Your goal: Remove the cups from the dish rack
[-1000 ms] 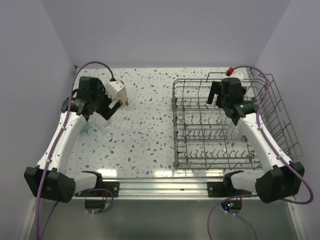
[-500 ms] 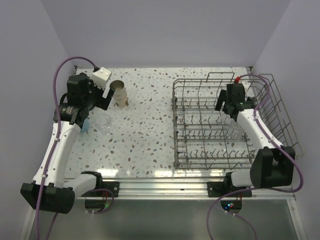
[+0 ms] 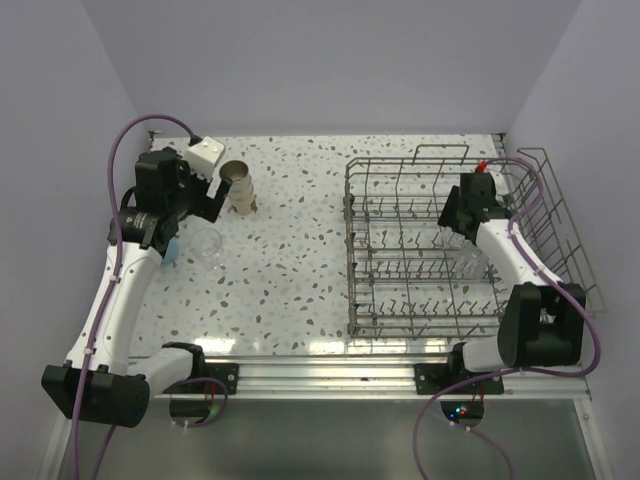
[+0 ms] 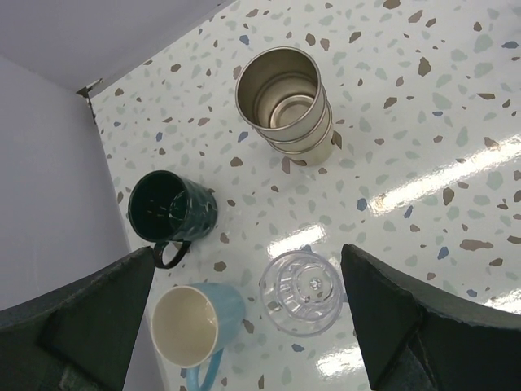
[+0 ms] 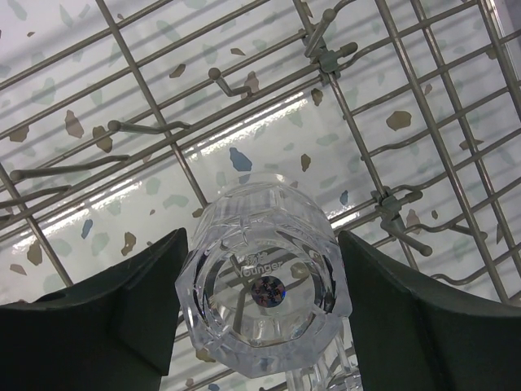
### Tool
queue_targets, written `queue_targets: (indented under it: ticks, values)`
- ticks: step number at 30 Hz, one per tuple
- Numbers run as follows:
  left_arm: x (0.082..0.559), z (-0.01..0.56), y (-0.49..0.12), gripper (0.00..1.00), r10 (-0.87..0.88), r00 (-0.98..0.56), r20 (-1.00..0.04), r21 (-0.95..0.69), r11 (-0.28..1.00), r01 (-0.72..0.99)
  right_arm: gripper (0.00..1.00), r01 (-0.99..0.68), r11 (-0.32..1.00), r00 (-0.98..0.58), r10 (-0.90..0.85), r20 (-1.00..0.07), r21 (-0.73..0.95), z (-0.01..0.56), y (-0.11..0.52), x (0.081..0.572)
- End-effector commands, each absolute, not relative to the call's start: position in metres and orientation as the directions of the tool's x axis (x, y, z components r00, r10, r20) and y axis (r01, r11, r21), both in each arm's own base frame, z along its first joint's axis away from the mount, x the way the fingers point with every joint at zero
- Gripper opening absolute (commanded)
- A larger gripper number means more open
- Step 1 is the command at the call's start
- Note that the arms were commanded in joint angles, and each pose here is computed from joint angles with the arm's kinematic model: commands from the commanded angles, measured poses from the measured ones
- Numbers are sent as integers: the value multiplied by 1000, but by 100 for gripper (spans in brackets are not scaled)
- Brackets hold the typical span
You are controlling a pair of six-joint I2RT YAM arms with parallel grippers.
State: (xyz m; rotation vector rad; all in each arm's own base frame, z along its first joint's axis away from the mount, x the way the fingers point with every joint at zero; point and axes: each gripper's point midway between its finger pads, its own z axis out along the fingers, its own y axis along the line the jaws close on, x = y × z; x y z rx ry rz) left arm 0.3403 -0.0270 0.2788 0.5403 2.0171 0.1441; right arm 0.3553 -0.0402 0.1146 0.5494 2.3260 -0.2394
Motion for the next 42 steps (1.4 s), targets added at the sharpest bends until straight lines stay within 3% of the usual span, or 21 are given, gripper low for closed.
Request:
queue_targets:
  ticks: [1,6,16,23,26,27,30,38,42]
  values:
    - [346,295,-32,100,412,-347,-842,312,898,309,51,436,899,-617,329,-715,38,123,-32,365]
    - [346,297,-40,100,398,-337,-853,283,896,343,40,417,908,-579,305,-756,46,160,-34,360]
    - [336,294,-71,97,361,-305,-881,152,828,540,28,297,949,-411,225,-883,104,277,-20,348]
    - [326,295,-84,94,318,-295,-901,33,728,685,29,-171,947,-312,211,-926,273,344,99,349]
    - [312,302,-98,97,289,-267,-919,-18,648,762,30,-419,805,-331,295,-896,420,359,171,343]
    - [307,306,-100,98,280,-258,-925,-26,630,776,30,-555,672,-324,367,-872,490,384,203,335]
    - [297,322,-108,99,247,-198,-949,-26,561,828,30,-682,512,-344,405,-847,522,392,254,329]
    - [253,354,-142,100,67,-115,-991,-94,259,961,30,-811,292,-381,394,-837,507,410,334,309]
    - [255,351,-146,100,-5,-259,-966,-253,237,938,30,-831,247,-382,400,-833,499,419,348,300]
